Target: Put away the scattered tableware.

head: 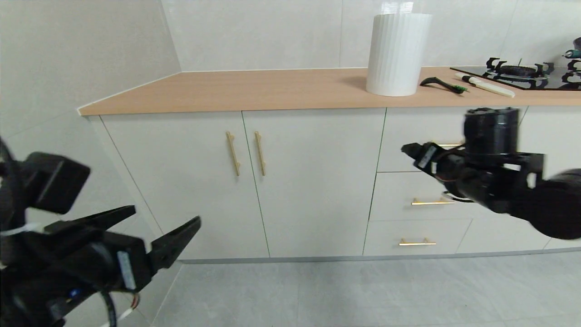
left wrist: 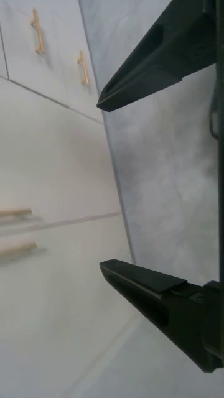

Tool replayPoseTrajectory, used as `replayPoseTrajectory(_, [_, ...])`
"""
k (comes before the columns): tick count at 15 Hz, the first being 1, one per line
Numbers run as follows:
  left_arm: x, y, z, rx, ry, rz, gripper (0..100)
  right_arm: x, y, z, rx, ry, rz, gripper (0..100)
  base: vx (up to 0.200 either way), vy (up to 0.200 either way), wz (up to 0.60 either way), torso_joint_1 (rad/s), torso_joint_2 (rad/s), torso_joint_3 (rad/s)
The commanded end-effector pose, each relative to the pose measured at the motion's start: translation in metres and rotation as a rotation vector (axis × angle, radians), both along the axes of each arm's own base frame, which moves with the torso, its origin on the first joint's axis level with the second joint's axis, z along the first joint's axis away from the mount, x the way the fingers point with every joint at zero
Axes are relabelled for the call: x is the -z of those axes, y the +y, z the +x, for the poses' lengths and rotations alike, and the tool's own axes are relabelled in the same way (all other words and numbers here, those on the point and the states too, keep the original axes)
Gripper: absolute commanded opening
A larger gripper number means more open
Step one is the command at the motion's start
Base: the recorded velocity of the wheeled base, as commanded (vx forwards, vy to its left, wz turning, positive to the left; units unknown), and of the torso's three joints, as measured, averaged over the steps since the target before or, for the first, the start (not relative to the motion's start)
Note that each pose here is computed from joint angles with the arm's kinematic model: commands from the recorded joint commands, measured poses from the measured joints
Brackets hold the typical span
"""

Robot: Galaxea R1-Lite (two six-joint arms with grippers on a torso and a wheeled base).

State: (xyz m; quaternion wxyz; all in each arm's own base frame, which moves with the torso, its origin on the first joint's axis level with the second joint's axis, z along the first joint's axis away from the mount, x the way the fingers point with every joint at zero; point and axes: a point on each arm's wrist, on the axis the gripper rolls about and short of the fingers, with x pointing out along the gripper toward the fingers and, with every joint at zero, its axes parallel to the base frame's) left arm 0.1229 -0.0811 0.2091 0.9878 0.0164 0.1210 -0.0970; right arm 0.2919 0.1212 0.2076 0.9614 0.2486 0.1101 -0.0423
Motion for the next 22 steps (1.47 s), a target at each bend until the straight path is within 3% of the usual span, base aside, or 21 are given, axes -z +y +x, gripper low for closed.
replayPoseTrajectory(1, [0.032, 0.063, -0.072, -0.108, -0.096, 0.018, 100, -0.013, -0.078, -0.172, -0.029, -0.236, -0.195, 100, 0.000, 0.000, 0.00, 0.000, 0.00, 0.000])
replayPoseTrajectory(3, [0.044, 0.081, -0.101, -0.171, -0.113, 0.011, 100, 0.007, -0.098, -0.215, -0.023, -0.267, -0.323, 100, 0.000, 0.000, 0.00, 0.000, 0.00, 0.000])
replayPoseTrajectory(4, [0.054, 0.089, -0.117, -0.217, -0.110, 0.016, 100, 0.024, -0.110, -0.238, 0.025, -0.253, -0.432, 100, 0.000, 0.000, 0.00, 0.000, 0.00, 0.000])
replayPoseTrajectory(6, [0.064, 0.095, -0.137, -0.270, -0.141, 0.003, 100, 0.041, -0.124, -0.264, 0.145, -0.265, -0.517, 100, 0.000, 0.000, 0.00, 0.000, 0.00, 0.000])
replayPoseTrajectory(8, [0.074, 0.095, -0.158, -0.360, -0.212, -0.010, 100, 0.050, -0.133, -0.299, 0.318, -0.316, -0.548, 100, 0.000, 0.000, 0.00, 0.000, 0.00, 0.000])
replayPoseTrajectory(10, [0.078, 0.094, -0.161, -0.416, -0.212, -0.001, 100, 0.066, -0.135, -0.323, 0.362, -0.343, -0.586, 100, 0.000, 0.000, 0.00, 0.000, 0.00, 0.000])
replayPoseTrajectory(11, [0.077, 0.094, -0.162, -0.451, -0.215, -0.014, 100, 0.070, -0.135, -0.322, 0.368, -0.317, -0.576, 100, 0.000, 0.000, 0.00, 0.000, 0.00, 0.000])
replayPoseTrajectory(14, [0.078, 0.090, -0.165, -0.514, -0.238, -0.006, 100, 0.072, -0.136, -0.321, 0.404, -0.312, -0.539, 100, 0.000, 0.000, 0.00, 0.000, 0.00, 0.000])
replayPoseTrajectory(15, [0.089, 0.088, -0.172, -0.490, -0.272, 0.037, 100, 0.077, -0.136, -0.320, 0.443, -0.281, -0.544, 100, 0.000, 0.000, 0.00, 0.000, 0.00, 0.000])
replayPoseTrajectory(16, [0.097, 0.088, -0.168, -0.514, -0.242, 0.045, 100, 0.087, -0.134, -0.323, 0.504, -0.269, -0.560, 100, 0.000, 0.000, 0.00, 0.000, 0.00, 0.000])
replayPoseTrajectory(19, [0.113, 0.088, -0.159, -0.511, -0.216, 0.064, 100, 0.110, -0.132, -0.320, 0.464, -0.256, -0.626, 100, 0.000, 0.000, 0.00, 0.000, 0.00, 0.000])
replayPoseTrajectory(20, [0.120, 0.088, -0.154, -0.504, -0.228, 0.082, 100, 0.112, -0.132, -0.319, 0.430, -0.251, -0.628, 100, 0.000, 0.000, 0.00, 0.000, 0.00, 0.000])
replayPoseTrajectory(22, [0.127, 0.088, -0.147, -0.475, -0.311, 0.065, 100, 0.120, -0.129, -0.317, 0.267, -0.219, -0.639, 100, 0.000, 0.000, 0.00, 0.000, 0.00, 0.000])
